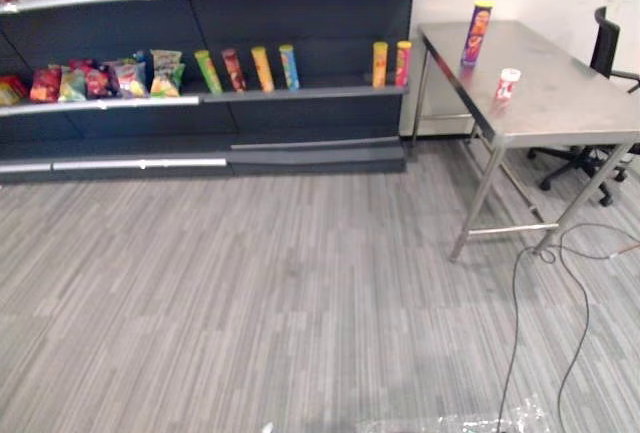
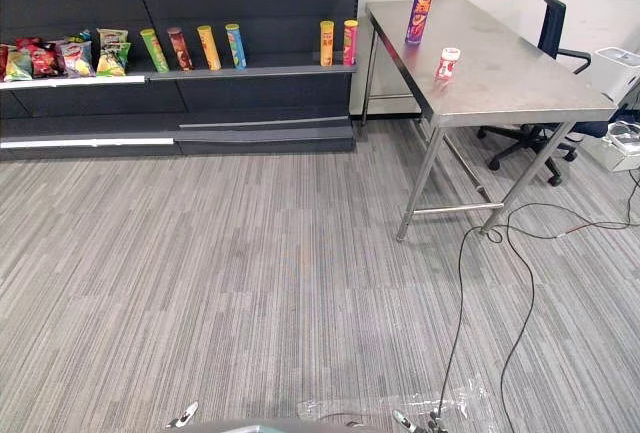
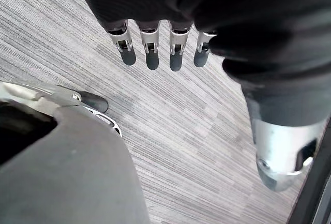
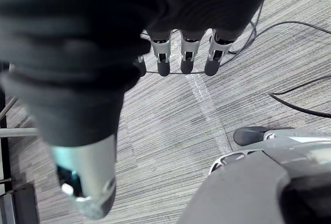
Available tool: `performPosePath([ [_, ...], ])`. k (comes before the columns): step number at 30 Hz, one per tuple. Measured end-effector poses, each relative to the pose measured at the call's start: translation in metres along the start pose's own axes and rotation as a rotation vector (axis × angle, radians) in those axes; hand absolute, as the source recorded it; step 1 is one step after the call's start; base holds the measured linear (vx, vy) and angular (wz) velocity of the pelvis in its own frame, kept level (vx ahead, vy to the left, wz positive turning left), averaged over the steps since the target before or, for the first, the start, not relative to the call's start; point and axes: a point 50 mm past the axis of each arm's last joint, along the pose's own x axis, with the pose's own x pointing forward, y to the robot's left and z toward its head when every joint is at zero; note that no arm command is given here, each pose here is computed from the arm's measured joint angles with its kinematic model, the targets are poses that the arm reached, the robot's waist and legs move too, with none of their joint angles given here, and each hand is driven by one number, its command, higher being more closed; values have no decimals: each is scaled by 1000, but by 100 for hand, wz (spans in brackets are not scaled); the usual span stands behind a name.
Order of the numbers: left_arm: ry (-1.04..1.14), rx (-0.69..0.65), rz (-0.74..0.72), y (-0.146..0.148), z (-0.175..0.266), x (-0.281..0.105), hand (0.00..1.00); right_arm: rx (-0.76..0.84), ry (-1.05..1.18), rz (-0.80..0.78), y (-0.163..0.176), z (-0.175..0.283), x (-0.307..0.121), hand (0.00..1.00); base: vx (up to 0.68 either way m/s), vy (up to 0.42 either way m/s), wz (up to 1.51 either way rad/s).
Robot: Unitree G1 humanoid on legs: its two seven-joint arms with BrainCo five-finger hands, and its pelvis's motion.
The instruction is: Put the gum and the chips on the shelf.
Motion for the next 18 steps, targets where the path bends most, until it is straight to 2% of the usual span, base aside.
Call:
performPosePath([
  [18, -17, -11, 19, 0, 1, 0, 0, 55, -34, -26, 2, 3, 0, 0, -18, -12, -4],
])
